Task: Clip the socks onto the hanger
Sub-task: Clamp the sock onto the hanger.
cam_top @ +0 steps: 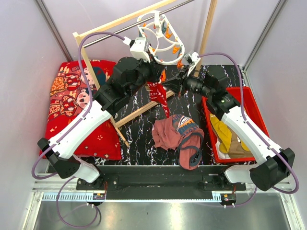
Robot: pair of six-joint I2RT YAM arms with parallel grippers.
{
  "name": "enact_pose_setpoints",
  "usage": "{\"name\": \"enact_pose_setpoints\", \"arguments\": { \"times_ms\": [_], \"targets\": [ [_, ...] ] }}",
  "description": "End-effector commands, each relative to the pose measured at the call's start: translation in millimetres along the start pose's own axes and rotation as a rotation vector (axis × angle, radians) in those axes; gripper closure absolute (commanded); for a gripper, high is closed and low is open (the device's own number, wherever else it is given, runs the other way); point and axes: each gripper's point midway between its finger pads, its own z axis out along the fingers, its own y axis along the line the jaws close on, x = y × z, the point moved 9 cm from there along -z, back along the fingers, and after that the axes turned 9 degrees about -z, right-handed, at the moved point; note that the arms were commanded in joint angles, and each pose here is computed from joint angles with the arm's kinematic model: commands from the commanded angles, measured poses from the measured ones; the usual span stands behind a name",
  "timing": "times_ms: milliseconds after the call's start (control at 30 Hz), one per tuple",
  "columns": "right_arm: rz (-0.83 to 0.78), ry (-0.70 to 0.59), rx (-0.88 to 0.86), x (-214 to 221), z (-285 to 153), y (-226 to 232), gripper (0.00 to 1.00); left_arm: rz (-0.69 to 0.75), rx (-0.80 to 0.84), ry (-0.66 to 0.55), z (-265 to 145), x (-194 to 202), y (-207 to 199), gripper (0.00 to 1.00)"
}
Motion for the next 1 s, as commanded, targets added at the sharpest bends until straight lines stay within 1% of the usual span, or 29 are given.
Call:
{"name": "enact_pose_setpoints", "arguments": {
  "times_ms": [0, 200, 333, 367, 467, 567, 600, 667, 700, 767, 800, 833, 967],
  "targets": [
    [-0.073, -0.095, -0.004, -30.7, 1.2, 4.6, 0.95, -0.031, 0.07, -0.082, -12.3, -21.8, -11.8, 0.89],
    [-0.081, -0.109, 0.012, -35.2, 2.1, 3.0, 0.95, -0.031, 0.075, -0.081, -12.9, -22.1, -12.3, 0.78],
    [-0.086, -0.122, 0.016, -38.5, 1.9, 3.3, 0.95, -0.032, 0.076, -0.086, -14.0, -22.7, -12.2, 0.5],
    [-0.086, -0.126, 0.016, -39.1, 1.9, 3.4, 0.95, -0.029, 0.075, -0.088, -14.3, -23.0, -12.0, 0.38],
    [-0.087, -0.131, 0.02, -39.8, 2.8, 2.6, 0.93, -0.028, 0.072, -0.091, -15.1, -23.6, -11.6, 0.28],
    [-0.089, -0.135, 0.021, -41.0, 3.1, 2.4, 0.87, -0.023, 0.065, -0.092, -14.5, -23.2, -10.7, 0.27],
    [-0.089, -0.135, 0.024, -41.0, 3.1, 2.1, 0.76, -0.021, 0.062, -0.096, -14.4, -23.6, -10.4, 0.26],
    [-0.096, -0.136, 0.03, -41.2, 1.4, 2.5, 0.67, -0.018, 0.053, -0.097, -13.3, -23.6, -9.2, 0.27],
    [-0.097, -0.13, 0.053, -38.2, 0.7, 0.5, 0.59, -0.015, 0.048, -0.098, -12.6, -23.3, -8.6, 0.28],
    [-0.113, -0.13, 0.093, -37.9, -5.9, 0.6, 0.53, -0.017, 0.042, -0.1, -11.0, -23.6, -6.6, 0.27],
    [-0.112, -0.12, 0.145, -32.0, -8.2, -3.5, 0.51, -0.017, 0.039, -0.1, -10.3, -23.7, -5.6, 0.28],
    [-0.124, -0.113, 0.176, -29.8, -11.5, -5.5, 0.47, -0.02, 0.034, -0.1, -9.6, -23.5, -3.8, 0.28],
    [-0.145, -0.109, 0.307, -24.7, -28.4, -14.8, 0.42, -0.033, 0.024, -0.1, -5.9, -25.9, 3.3, 0.28]
  ]
}}
